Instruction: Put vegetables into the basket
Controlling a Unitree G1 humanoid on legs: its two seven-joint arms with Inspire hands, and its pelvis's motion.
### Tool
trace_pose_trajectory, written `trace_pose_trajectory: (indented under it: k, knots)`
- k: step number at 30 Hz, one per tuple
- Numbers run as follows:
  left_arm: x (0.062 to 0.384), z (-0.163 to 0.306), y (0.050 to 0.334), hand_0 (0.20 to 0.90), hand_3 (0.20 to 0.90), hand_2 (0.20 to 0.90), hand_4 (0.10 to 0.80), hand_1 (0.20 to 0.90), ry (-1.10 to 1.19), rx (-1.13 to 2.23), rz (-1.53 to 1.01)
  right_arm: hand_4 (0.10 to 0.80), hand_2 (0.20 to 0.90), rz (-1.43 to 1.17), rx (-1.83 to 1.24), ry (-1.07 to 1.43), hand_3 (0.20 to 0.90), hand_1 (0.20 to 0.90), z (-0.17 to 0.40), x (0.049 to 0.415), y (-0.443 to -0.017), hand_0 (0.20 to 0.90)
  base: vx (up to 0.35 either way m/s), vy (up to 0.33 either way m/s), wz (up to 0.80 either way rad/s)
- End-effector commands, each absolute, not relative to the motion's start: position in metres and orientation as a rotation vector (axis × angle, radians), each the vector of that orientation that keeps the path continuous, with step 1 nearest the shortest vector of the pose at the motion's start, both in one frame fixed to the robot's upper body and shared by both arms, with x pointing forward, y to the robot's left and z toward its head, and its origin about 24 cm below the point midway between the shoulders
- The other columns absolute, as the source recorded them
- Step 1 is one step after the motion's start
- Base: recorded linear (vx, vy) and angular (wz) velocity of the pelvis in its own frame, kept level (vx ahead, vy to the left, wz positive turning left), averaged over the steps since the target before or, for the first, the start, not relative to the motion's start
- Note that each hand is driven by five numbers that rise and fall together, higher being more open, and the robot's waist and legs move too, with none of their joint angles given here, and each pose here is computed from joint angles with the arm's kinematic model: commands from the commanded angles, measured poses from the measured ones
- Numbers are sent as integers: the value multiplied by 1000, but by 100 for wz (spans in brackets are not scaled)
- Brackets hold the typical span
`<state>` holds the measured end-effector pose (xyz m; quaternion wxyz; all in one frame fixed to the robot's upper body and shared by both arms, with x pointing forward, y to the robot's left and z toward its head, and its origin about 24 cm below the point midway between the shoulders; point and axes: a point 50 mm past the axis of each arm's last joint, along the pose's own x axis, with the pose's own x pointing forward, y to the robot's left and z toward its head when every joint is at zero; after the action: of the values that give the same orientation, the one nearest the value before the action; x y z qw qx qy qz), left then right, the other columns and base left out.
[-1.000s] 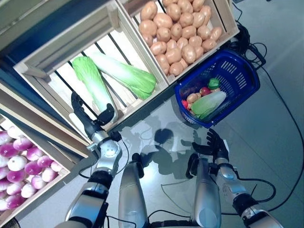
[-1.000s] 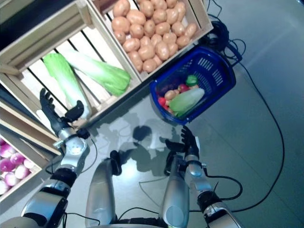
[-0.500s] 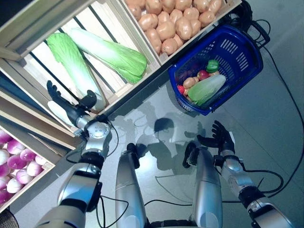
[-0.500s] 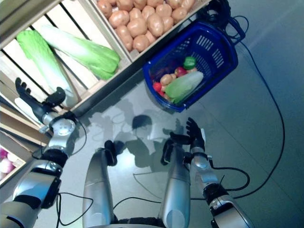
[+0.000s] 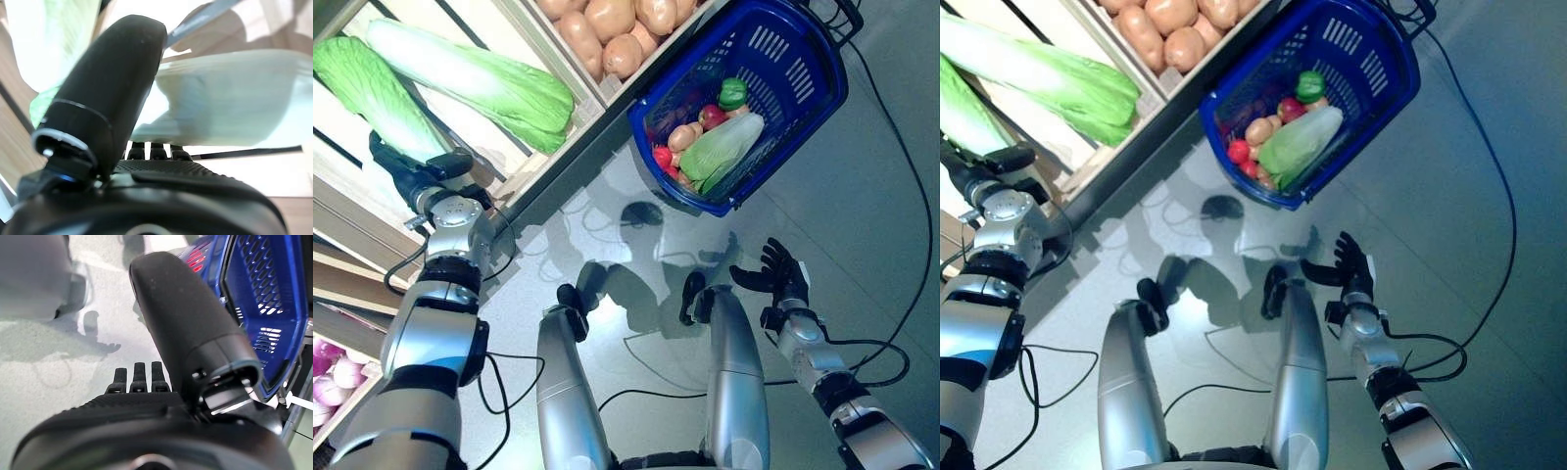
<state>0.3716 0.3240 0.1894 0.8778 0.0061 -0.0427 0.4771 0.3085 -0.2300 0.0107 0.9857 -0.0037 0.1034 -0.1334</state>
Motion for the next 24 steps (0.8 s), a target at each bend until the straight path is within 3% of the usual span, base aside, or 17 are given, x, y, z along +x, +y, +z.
trace_pose_trajectory:
  k: [1, 10, 15, 16, 17, 18, 24]
  knots:
    - [365, 242, 347, 900, 900, 900, 800, 900, -207, 42, 1005, 800, 900, -315, 33, 81, 900, 900, 32, 306, -247, 900, -1, 34, -9]
    - [367, 230, 351, 900, 900, 900, 800, 900, -4, -77, 1047, 800, 900, -330, 110, 14, 900, 900, 51, 317, -243, 900, -30, 8, -3]
    - [374, 215, 339, 900, 900, 900, 800, 900, 23, -212, 990, 800, 900, -320, 128, -29, 900, 900, 66, 327, -234, 900, -65, -9, -1]
    - [374, 215, 338, 775, 775, 775, 717, 775, 20, -214, 988, 800, 900, -320, 129, -30, 900, 900, 67, 327, -233, 900, -44, -13, 0]
    - [375, 214, 338, 345, 345, 345, 430, 345, 9, -214, 976, 800, 900, -321, 133, -34, 900, 900, 68, 328, -233, 900, -41, -22, 1]
    - [375, 213, 336, 300, 300, 300, 400, 300, -4, -219, 958, 800, 900, -323, 140, -37, 900, 900, 71, 330, -233, 900, -45, -26, 1]
    - [374, 211, 336, 300, 300, 300, 400, 300, -47, -235, 936, 800, 900, -315, 144, -52, 900, 900, 78, 332, -233, 900, -40, -23, 1]
